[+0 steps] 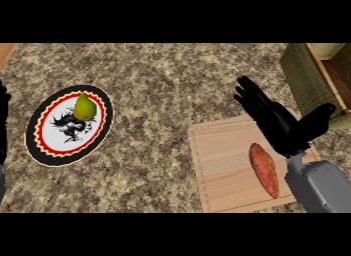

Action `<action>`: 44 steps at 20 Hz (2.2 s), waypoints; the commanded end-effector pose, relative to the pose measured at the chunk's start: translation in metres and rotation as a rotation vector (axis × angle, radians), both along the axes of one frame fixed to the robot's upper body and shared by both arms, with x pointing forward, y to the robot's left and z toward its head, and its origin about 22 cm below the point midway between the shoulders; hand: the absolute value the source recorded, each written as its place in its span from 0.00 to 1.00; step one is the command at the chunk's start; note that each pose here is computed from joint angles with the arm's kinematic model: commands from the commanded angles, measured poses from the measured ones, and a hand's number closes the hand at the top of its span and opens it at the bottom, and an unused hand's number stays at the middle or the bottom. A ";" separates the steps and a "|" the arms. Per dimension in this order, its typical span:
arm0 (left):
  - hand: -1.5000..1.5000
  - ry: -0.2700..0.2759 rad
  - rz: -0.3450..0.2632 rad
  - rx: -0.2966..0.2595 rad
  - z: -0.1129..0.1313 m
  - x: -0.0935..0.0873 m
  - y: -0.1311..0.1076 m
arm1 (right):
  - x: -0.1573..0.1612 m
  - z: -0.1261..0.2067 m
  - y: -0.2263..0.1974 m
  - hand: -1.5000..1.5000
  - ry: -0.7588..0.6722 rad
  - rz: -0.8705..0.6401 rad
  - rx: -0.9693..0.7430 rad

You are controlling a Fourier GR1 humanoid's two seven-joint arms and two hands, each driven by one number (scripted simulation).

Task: Pick the sweet potato from the cutting board and place it in the basket

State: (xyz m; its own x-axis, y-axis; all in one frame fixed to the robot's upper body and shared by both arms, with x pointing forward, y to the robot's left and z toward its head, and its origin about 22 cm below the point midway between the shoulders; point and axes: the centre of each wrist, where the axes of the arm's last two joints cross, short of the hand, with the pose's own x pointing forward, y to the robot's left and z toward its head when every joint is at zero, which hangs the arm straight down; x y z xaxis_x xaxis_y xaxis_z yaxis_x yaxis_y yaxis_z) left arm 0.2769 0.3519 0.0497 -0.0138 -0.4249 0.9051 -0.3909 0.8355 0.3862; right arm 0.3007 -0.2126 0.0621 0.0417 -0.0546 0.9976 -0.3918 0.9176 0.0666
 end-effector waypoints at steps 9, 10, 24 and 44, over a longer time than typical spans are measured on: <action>0.50 -0.006 -0.275 -0.392 -0.031 -0.028 -0.102 | -0.076 0.010 -0.015 1.00 -0.386 -0.024 -0.170; 0.50 -0.003 -0.299 -0.378 -0.025 -0.020 -0.111 | -0.085 -0.005 -0.002 0.00 -0.367 -0.029 -0.292; 0.50 -0.011 -0.279 -0.374 -0.023 -0.034 -0.106 | -0.097 0.050 -0.063 0.00 -0.121 -0.621 -1.101; 0.50 -0.003 -0.346 -0.377 -0.018 -0.028 -0.121 | -0.107 0.160 -0.013 0.00 0.254 -0.320 -1.352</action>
State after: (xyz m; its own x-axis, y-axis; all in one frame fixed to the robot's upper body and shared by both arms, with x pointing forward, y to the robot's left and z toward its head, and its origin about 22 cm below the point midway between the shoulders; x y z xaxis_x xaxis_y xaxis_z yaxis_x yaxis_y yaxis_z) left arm 0.2450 0.2346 0.0379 -0.0979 -0.0349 0.9946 -0.0780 0.9966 0.0272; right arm 0.1911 -0.2296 0.2144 0.2382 0.8860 0.3978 -0.2315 0.4496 -0.8627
